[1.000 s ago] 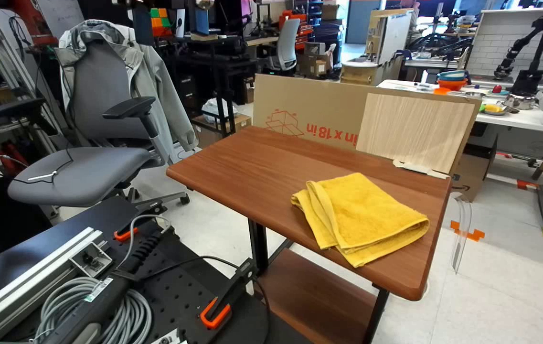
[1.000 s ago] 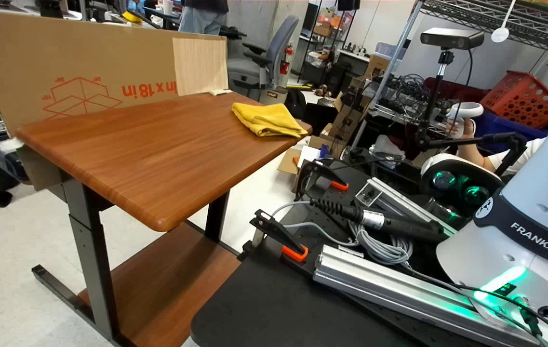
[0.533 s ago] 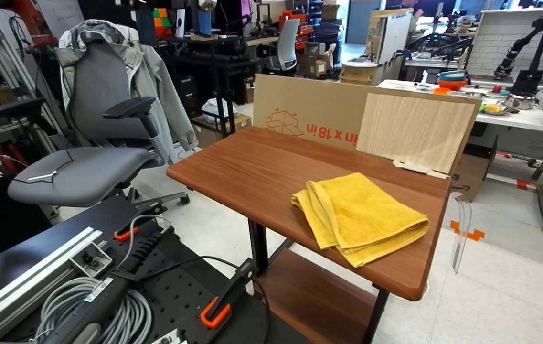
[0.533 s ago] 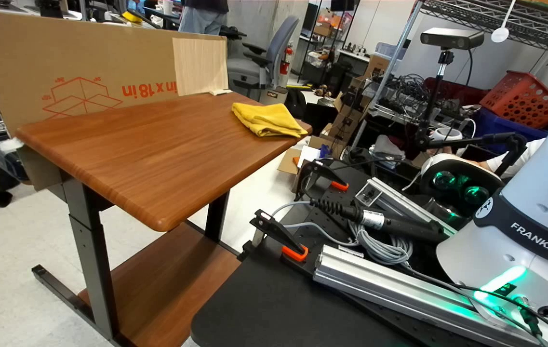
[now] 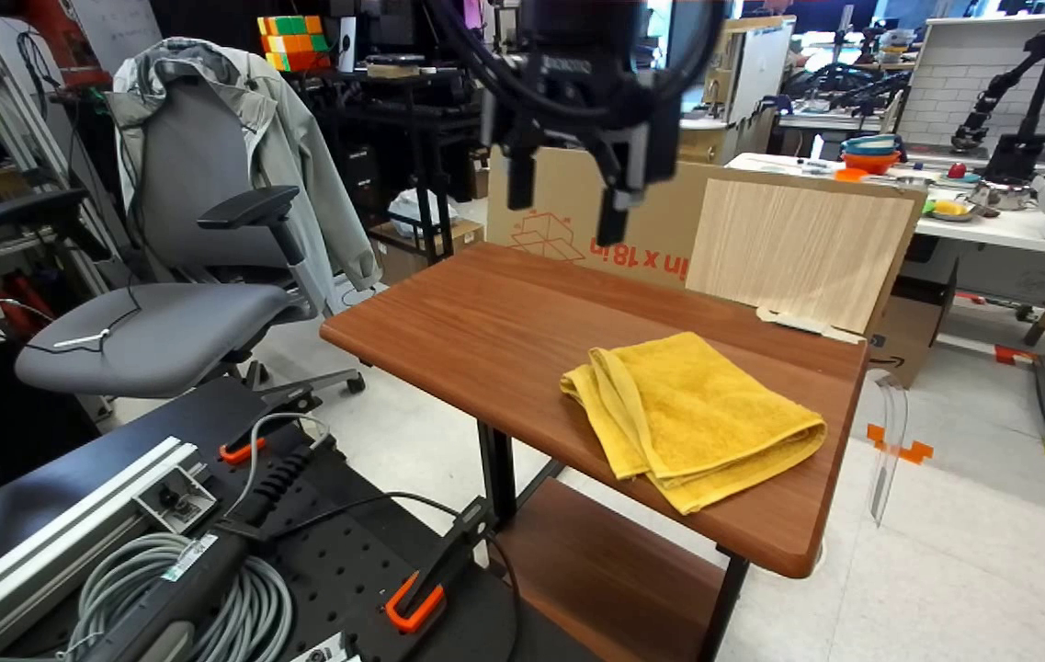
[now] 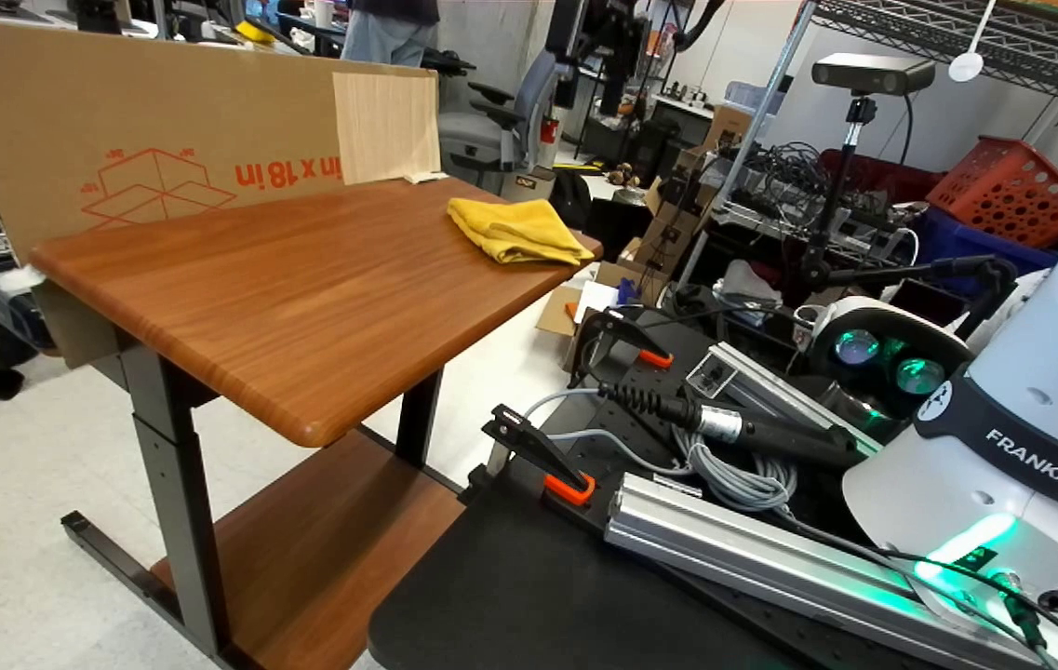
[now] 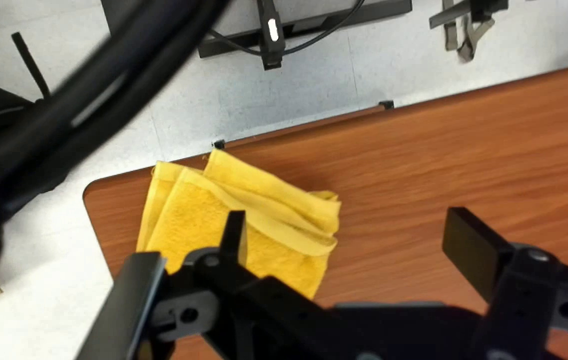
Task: Wipe the table with the towel
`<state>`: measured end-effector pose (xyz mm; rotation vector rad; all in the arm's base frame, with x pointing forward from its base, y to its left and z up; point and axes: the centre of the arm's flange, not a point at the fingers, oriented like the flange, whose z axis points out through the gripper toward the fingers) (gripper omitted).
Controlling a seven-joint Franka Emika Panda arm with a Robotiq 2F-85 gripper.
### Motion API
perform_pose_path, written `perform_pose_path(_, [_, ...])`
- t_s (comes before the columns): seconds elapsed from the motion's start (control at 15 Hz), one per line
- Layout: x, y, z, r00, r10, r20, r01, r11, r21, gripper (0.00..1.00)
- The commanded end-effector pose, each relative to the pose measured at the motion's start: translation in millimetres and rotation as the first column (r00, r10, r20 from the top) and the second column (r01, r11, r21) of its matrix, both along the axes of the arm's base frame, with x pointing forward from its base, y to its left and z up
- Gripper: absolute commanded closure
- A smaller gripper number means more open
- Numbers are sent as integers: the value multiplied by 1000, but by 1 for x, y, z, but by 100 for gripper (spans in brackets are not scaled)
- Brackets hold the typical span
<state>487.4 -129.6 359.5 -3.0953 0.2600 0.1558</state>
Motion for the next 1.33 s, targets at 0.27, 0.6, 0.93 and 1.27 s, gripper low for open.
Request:
perform_pose_path(0.27, [29, -82, -58, 975, -224, 4, 223, 973, 57, 0])
perform_pose_path(0.6, [58, -69, -67, 955, -290, 65, 283, 955, 92, 0])
perform_pose_path(0.93, [112, -71, -106, 897, -441, -18, 440, 890, 121, 0])
perform_pose_path(1.27, [117, -95, -177, 829, -533, -171, 547, 836, 43, 0])
